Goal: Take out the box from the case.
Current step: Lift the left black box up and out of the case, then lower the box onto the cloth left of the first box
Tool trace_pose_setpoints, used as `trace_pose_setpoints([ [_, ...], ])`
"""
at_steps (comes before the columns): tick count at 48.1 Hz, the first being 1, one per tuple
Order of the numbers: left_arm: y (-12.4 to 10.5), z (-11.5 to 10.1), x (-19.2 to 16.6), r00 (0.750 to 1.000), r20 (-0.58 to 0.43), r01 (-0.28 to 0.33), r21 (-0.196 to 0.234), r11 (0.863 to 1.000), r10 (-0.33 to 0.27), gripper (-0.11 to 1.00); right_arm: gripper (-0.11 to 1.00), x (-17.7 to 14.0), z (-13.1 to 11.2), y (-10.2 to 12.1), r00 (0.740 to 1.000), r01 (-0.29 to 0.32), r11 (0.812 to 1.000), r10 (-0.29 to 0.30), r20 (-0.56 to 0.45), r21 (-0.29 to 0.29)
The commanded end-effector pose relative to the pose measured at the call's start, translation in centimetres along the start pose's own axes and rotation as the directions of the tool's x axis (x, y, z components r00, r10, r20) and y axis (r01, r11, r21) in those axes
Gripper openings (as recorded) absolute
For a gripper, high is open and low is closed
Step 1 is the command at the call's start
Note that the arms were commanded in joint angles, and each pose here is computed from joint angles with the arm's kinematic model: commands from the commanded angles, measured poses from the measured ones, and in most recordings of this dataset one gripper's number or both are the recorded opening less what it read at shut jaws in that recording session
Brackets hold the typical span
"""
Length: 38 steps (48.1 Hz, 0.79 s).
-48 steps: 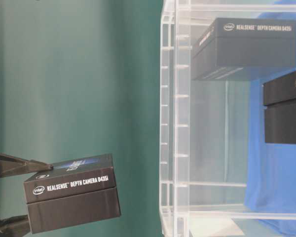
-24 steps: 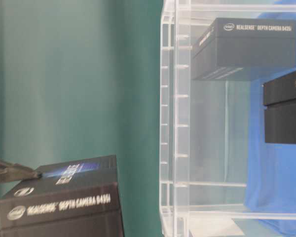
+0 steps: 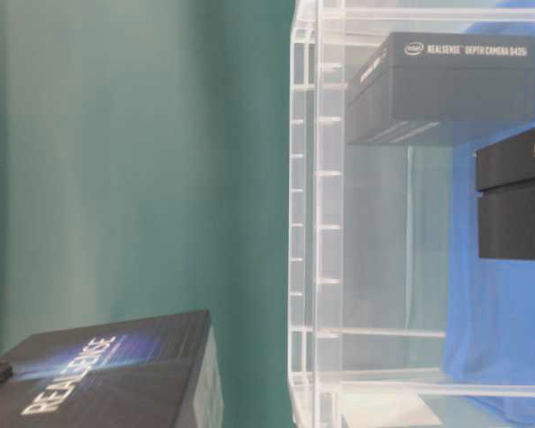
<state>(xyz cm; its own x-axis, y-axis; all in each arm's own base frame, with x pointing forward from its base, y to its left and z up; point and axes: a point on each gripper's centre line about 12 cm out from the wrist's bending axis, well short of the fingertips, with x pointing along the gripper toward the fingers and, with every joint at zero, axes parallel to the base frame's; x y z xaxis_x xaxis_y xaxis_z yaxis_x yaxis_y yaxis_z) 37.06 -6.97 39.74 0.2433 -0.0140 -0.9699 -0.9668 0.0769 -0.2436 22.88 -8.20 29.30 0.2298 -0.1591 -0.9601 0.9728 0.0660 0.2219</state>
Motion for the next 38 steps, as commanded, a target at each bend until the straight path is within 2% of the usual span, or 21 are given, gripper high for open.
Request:
trace_pose_setpoints([
  [1, 0.2, 0.2, -1.2, 0.999, 0.003, 0.037, -0.003, 0.999, -0.037, 0.61, 0.94, -0.6, 0.1, 0.1, 1.0, -0.018, 1.0, 0.018, 0.008, 0.0],
  [15, 0.6, -0.1, 0.8, 1.0, 0.012, 0.003, 0.002, 1.0, -0.003, 0.61, 0.94, -0.6, -0.1, 0.1, 1.0, -0.02, 1.0, 0.02, 0.006, -0.008],
  [26, 0.9, -1.5, 5.0, 1.0, 0.001, 0.017, 0.007, 1.0, -0.017, 0.61, 0.94, -0.6, -0.1, 0.1, 1.0, -0.019, 1.0, 0.019, 0.008, -0.008],
  [38, 3.1, -2.3, 10.7, 1.0, 0.0, -0.017, 0.006, 1.0, 0.017, 0.61, 0.94, -0.5, -0.2, 0.1, 1.0, -0.017, 1.0, 0.017, 0.005, -0.011],
])
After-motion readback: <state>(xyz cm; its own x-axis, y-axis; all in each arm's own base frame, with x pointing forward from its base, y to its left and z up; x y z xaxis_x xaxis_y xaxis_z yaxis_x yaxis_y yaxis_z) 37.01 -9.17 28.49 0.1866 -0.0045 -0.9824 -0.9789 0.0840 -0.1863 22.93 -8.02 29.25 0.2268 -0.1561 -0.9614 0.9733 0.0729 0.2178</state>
